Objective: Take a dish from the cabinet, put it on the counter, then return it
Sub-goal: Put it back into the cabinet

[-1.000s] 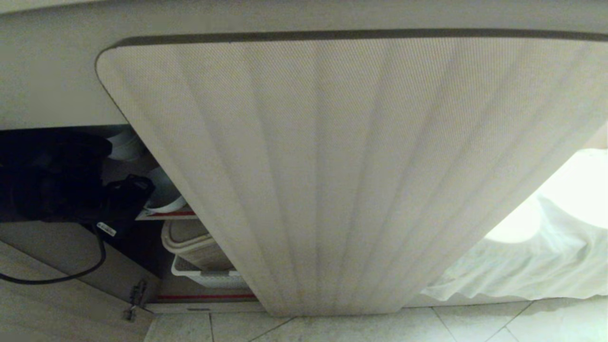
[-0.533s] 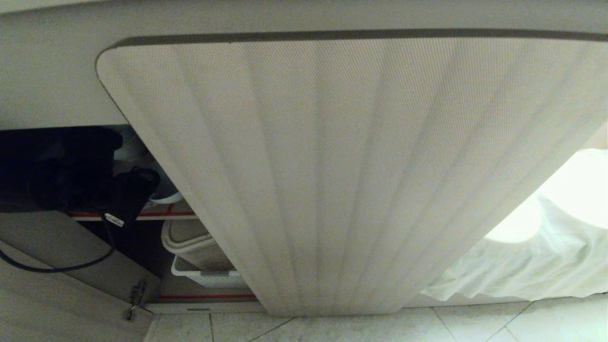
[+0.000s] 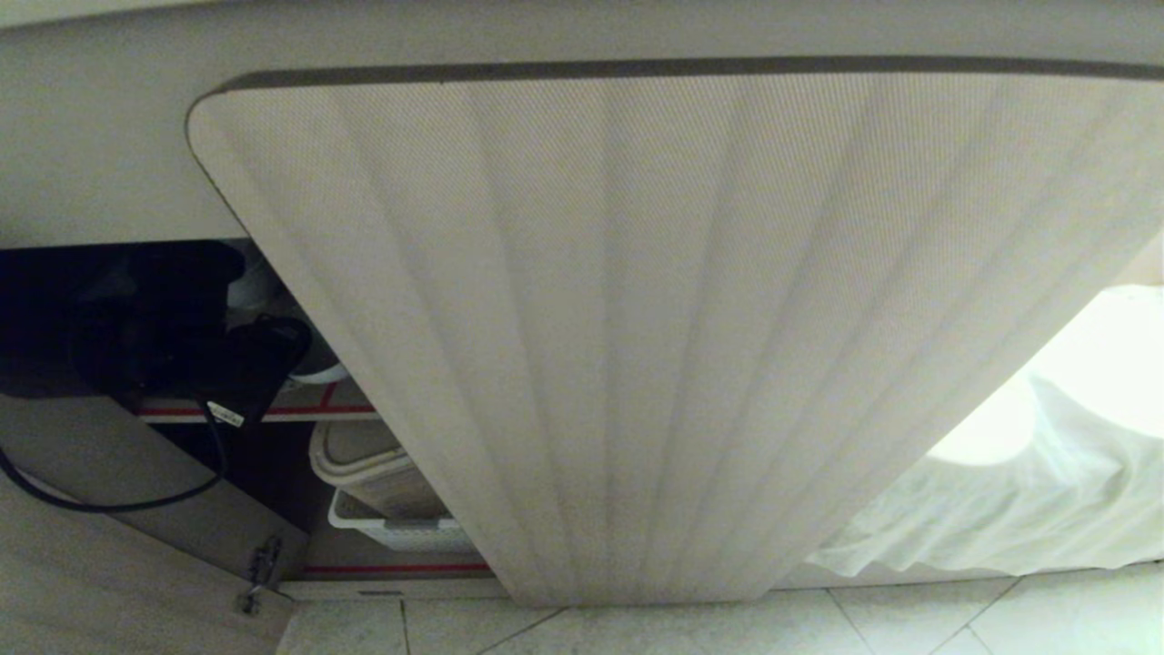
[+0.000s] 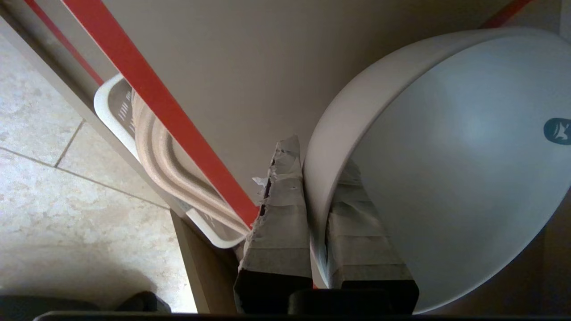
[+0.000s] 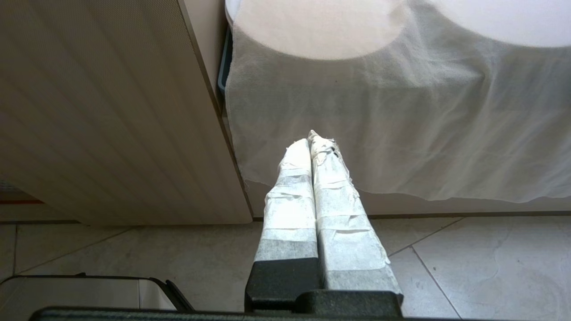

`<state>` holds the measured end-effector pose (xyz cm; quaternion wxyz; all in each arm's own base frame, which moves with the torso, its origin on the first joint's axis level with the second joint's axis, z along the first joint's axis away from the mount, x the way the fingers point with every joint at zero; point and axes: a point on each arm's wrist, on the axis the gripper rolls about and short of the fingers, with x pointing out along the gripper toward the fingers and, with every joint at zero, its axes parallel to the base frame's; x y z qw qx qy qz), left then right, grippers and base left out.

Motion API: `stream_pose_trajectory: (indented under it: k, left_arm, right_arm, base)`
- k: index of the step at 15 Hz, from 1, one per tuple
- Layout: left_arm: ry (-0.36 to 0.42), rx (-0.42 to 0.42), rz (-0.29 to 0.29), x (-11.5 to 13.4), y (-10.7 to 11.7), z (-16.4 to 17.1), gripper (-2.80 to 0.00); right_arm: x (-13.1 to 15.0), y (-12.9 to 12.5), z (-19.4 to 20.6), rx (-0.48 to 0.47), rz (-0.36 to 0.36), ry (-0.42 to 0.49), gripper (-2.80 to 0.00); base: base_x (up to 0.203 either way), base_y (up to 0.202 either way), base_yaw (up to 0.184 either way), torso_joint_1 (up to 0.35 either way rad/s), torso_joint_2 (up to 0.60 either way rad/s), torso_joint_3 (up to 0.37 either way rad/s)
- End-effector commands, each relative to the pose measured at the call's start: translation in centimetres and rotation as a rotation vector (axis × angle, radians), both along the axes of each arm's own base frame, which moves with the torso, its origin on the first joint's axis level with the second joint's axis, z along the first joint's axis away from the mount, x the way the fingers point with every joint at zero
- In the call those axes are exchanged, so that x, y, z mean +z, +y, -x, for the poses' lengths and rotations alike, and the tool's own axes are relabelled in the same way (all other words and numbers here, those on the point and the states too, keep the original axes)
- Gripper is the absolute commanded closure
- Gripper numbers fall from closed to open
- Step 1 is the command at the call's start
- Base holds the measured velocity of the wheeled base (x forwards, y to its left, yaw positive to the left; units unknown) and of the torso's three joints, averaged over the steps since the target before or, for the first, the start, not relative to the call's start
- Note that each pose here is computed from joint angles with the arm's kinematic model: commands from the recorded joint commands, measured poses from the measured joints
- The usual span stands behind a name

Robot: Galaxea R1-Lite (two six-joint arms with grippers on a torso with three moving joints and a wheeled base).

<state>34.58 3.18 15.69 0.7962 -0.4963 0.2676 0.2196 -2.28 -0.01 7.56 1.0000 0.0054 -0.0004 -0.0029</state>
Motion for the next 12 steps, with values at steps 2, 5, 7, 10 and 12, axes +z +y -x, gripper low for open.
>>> stream_pose_trajectory:
  k: [2, 5, 7, 10, 12]
  left_arm:
    - [-0.006, 0.018, -0.006, 0.09, -0.01, -0.14, 0.00]
    - [-0.010, 0.045, 0.014, 0.14, 0.00, -0.15, 0.00]
    - [-0.016, 0.049, 0.019, 0.29, 0.01, -0.23, 0.00]
    - [-0.034, 0.048, 0.018, 0.75, 0.04, -0.49, 0.00]
    - [-0.043, 0.049, 0.019, 0.99, 0.03, -0.61, 0.00]
  right_arm:
    - [0.00, 0.00, 0.00, 0.001, 0.000, -0.001, 0.00]
    - [0.00, 0.00, 0.00, 0.001, 0.000, -0.001, 0.00]
    - [0.00, 0.00, 0.00, 0.000, 0.000, -0.001, 0.00]
    - [0.00, 0.00, 0.00, 0.001, 0.000, -0.001, 0.00]
    - [0.00, 0.00, 0.00, 0.001, 0.000, -0.001, 0.00]
  base:
    - [0.000, 0.000, 0.000, 0.000, 0.00, 0.000]
    - [0.000, 0.000, 0.000, 0.000, 0.00, 0.000]
    - [0.000, 0.000, 0.000, 0.000, 0.00, 0.000]
    - [0.000, 0.000, 0.000, 0.000, 0.00, 0.000]
    - [0.000, 0.000, 0.000, 0.000, 0.00, 0.000]
